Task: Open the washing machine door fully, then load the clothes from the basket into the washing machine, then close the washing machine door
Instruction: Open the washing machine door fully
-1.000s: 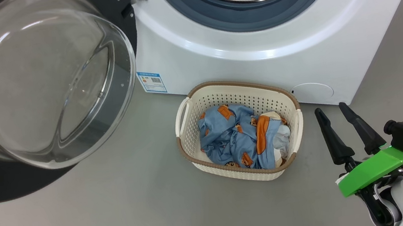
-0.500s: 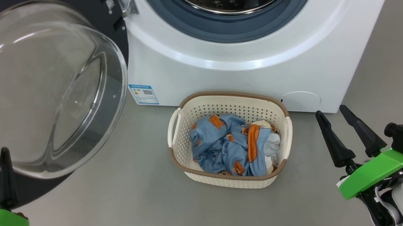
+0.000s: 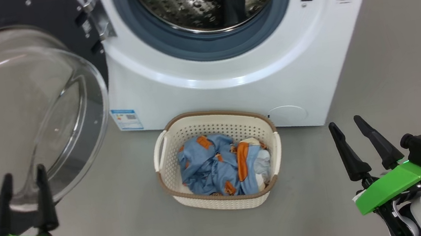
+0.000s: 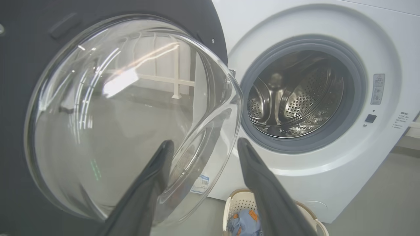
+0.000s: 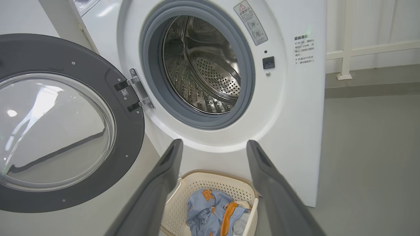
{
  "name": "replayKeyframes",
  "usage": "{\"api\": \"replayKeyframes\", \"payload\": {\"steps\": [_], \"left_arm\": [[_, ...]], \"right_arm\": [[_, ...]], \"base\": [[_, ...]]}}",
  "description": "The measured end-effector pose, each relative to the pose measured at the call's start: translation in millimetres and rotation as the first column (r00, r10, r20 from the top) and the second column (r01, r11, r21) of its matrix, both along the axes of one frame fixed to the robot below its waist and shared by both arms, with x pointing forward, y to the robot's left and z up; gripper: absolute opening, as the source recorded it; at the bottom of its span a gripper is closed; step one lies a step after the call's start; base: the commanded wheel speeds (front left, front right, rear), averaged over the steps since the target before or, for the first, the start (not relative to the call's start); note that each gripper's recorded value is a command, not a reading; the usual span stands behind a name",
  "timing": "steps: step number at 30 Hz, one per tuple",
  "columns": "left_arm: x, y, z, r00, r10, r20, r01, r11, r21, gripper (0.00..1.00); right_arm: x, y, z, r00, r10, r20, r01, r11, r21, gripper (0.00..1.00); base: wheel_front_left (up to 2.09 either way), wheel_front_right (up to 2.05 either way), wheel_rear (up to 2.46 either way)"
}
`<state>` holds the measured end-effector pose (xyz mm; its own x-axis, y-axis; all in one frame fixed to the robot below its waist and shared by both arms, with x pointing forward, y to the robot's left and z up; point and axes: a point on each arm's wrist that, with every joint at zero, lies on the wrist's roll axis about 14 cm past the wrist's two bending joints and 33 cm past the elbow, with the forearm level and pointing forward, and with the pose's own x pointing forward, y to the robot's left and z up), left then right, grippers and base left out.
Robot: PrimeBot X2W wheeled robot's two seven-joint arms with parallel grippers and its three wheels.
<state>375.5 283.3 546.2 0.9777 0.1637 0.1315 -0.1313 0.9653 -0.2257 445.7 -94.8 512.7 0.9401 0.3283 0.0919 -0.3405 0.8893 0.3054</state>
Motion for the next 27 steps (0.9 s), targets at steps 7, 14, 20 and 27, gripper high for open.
{"api": "replayKeyframes", "payload": {"steps": [7,14,20,27], "left_arm": [[7.3,-42.6,-5.6,0.995,-0.101,-0.003,0.101,0.995,0.000,1.00],[15.7,-79.2,-5.9,0.985,-0.170,0.009,0.170,0.985,-0.019,1.00],[22.7,-97.6,-5.7,0.977,-0.214,0.019,0.215,0.976,-0.037,1.00],[26.4,-118.6,-3.7,0.963,-0.267,0.036,0.268,0.963,-0.034,1.00]], "right_arm": [[-9.8,-21.4,7.7,0.999,-0.042,0.024,0.043,0.999,-0.022,1.00],[-19.3,-46.7,18.1,0.994,-0.095,0.058,0.098,0.994,-0.047,1.00],[-27.2,-65.4,23.3,0.988,-0.138,0.076,0.143,0.988,-0.065,1.00],[-35.2,-86.9,28.0,0.978,-0.188,0.092,0.195,0.978,-0.078,1.00]], "base": [[0.00,0.00,0.00],[0.00,0.00,0.00],[0.00,0.00,0.00],[0.00,0.00,0.00]]}}
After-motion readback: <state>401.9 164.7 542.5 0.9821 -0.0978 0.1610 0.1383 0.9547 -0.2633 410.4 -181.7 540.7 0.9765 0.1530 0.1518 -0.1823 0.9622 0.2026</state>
